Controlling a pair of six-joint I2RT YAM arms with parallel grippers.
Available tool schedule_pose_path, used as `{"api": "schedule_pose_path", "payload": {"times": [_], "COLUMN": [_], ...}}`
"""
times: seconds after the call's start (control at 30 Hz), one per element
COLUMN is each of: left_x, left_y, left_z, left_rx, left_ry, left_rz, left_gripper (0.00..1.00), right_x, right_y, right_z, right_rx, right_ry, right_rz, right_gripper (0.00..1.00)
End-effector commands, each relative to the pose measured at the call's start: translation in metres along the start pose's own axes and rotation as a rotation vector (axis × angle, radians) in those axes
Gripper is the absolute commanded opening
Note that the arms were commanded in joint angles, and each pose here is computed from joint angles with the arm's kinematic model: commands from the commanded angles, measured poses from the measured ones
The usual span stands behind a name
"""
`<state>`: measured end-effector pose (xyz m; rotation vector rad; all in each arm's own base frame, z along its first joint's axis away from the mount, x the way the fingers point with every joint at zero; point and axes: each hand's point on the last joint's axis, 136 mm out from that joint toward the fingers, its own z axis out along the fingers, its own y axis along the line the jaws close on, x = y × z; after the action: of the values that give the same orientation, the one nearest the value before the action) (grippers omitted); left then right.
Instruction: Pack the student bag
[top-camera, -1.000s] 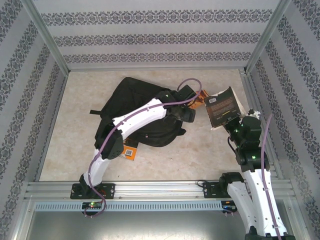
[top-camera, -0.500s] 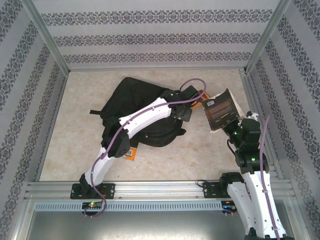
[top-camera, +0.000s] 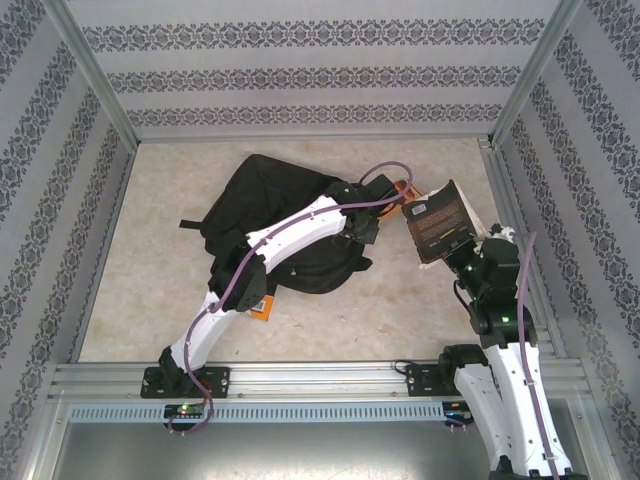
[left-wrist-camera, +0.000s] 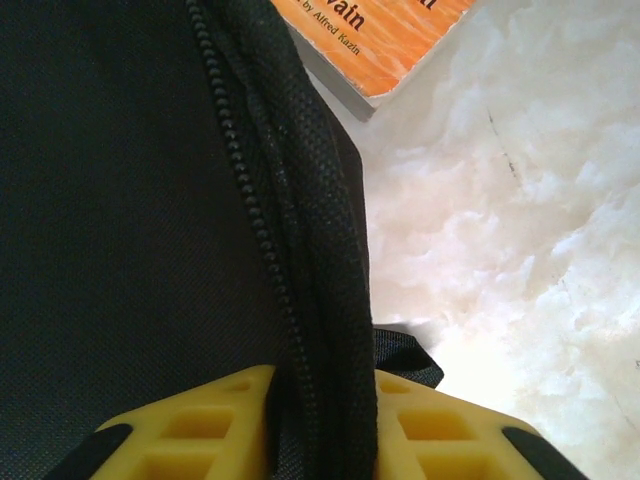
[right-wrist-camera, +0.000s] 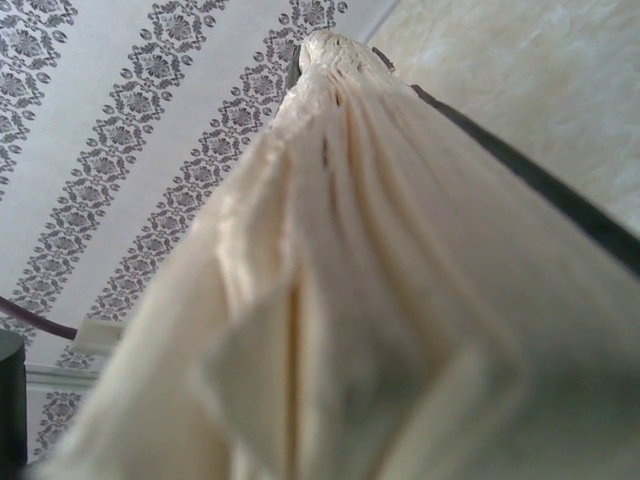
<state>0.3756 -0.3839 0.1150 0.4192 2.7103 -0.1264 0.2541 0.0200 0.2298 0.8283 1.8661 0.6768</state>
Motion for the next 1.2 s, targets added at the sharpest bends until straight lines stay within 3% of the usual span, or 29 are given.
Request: {"api": "schedule_pose_path", "payload": {"times": [0.0,0.1,0.27,0.8,1.17], "left_x": [-0.011,-0.012,-0.015,-0.018,-0.007], "left_y": [0.008,0.006,-0.002,-0.003,0.000], "left_z": [-0.019,-0.022,-0.029,-0.039,-0.023], "left_rx": [0.008,0.033,0.087,0.139,0.150], "left_ry": [-0.033,-0.028,-0.034,-0.035,0.012], "left_rz": [-0.001,-0.009,-0.022,-0.042,-0.046], "left_gripper": [0.20,0.16,0.23,0.25,0.01], "right_x": [-0.012,-0.010,-0.009,-0.006,-0.007], "right_y": [0.018,0.020,0.022,0.025,0.027], "right_z": [-0.001,0.001,0.002,0.005,0.005], "right_rx": [-0.085,-0.094,-0.102,-0.115,-0.115], "right_ry": [-0.049,-0.036,-0.023,0.000,0.003], "right_rz": [-0.004,0.001,-0.001,0.010,0.000], "right_gripper": [0.00,0.00,0.00,0.00,0.00]}}
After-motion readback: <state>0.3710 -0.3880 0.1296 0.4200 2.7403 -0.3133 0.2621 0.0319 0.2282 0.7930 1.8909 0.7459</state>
